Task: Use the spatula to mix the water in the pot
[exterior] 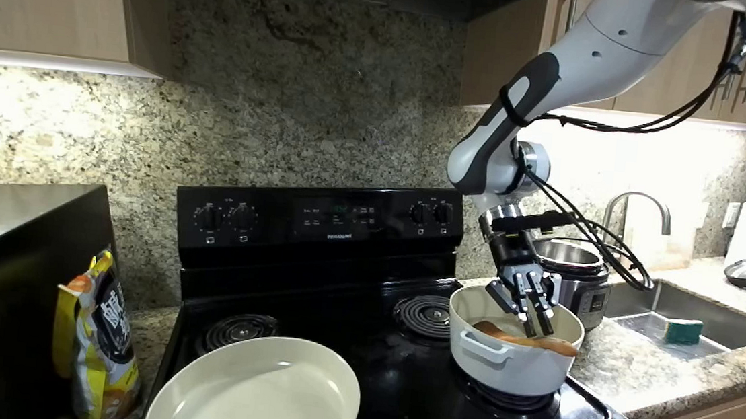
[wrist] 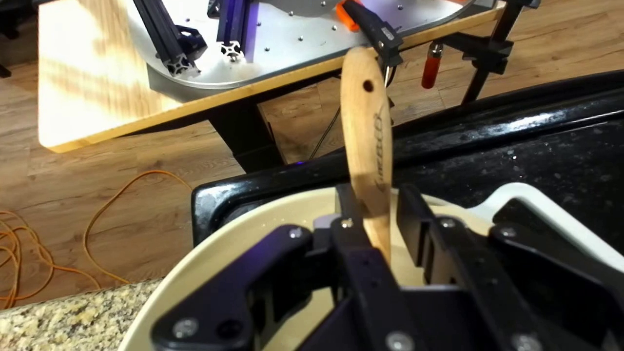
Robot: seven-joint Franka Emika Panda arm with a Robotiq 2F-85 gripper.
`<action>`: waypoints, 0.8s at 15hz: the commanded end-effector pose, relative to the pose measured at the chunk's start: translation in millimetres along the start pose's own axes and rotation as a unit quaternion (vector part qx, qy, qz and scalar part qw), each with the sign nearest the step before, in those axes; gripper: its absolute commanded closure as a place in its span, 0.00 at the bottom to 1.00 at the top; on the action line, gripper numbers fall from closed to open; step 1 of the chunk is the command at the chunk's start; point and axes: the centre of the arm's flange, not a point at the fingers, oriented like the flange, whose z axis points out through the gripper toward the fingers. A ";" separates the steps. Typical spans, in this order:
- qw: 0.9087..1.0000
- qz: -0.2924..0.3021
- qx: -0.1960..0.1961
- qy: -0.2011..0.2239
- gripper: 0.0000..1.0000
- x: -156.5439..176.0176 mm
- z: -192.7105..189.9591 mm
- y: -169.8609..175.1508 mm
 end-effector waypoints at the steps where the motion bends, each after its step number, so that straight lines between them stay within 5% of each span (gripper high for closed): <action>1: 1.000 0.016 0.015 0.014 0.52 9.9 -7.3 5.5; 5: 1.000 0.008 0.012 0.021 0.32 4.4 -10.7 2.9; 8: 1.000 -0.004 0.012 0.022 0.06 -4.3 -10.5 1.6; 12: 0.999 -0.021 0.012 0.046 0.00 -27.2 -15.5 1.7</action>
